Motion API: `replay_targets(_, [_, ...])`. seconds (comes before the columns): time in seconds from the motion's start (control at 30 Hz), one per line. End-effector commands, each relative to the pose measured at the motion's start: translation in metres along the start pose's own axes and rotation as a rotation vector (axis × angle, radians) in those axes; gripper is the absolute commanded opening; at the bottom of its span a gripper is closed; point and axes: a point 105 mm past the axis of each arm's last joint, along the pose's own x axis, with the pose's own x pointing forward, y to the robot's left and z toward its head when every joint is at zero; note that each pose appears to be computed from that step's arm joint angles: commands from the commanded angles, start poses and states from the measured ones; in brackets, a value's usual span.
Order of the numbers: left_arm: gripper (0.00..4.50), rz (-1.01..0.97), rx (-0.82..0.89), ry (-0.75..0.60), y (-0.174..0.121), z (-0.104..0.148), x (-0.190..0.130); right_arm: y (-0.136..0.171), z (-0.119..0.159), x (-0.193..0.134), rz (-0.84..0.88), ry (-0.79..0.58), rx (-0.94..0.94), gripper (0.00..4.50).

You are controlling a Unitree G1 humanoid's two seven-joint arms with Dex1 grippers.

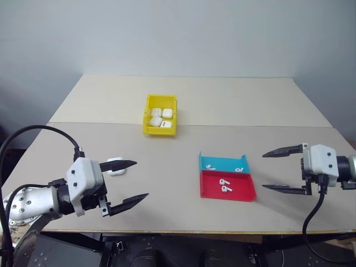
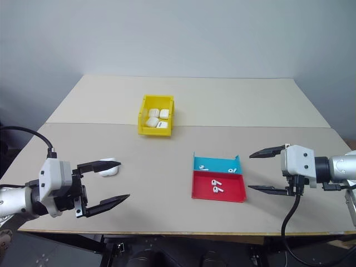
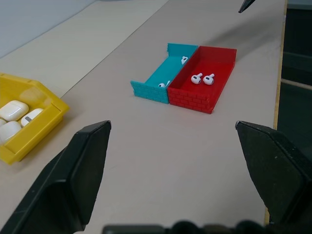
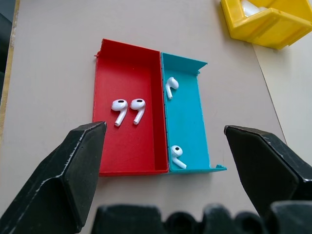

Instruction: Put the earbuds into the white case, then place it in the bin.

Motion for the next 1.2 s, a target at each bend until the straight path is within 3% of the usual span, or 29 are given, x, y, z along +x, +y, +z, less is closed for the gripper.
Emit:
replay_targets(0.03, [4.47,0.056,0.027,-0.031,0.006,0.013,-0.001,-0.006,0.007,-0.006,-0.015,0.005,-0.048,4.50])
replay_targets(0.27, [4.47,0.143,0.068,0.043,0.007,0.012,0.002,-0.003,0.004,-0.005,-0.010,0.004,-0.037,4.50])
replay_targets(0.43, [4.47,0.386,0.091,0.150,0.019,0.006,0.007,-0.002,0.003,-0.003,-0.007,-0.003,-0.031,4.50])
replay_targets(0.57, [4.47,0.552,-0.010,0.218,0.026,0.003,0.009,0.001,0.001,-0.003,0.000,-0.004,-0.023,4.50])
replay_targets(0.7, [4.47,0.626,-0.172,0.379,0.031,-0.012,0.013,-0.001,0.000,-0.001,0.007,-0.007,-0.017,4.50])
replay_targets(1.0, [4.47,0.994,-0.369,0.409,0.027,-0.037,0.015,-0.007,-0.001,0.003,0.037,-0.008,-0.014,4.50])
replay_targets(1.2, [4.47,1.150,-0.466,0.494,0.058,-0.047,0.003,-0.004,-0.003,0.010,0.044,-0.020,0.005,4.50])
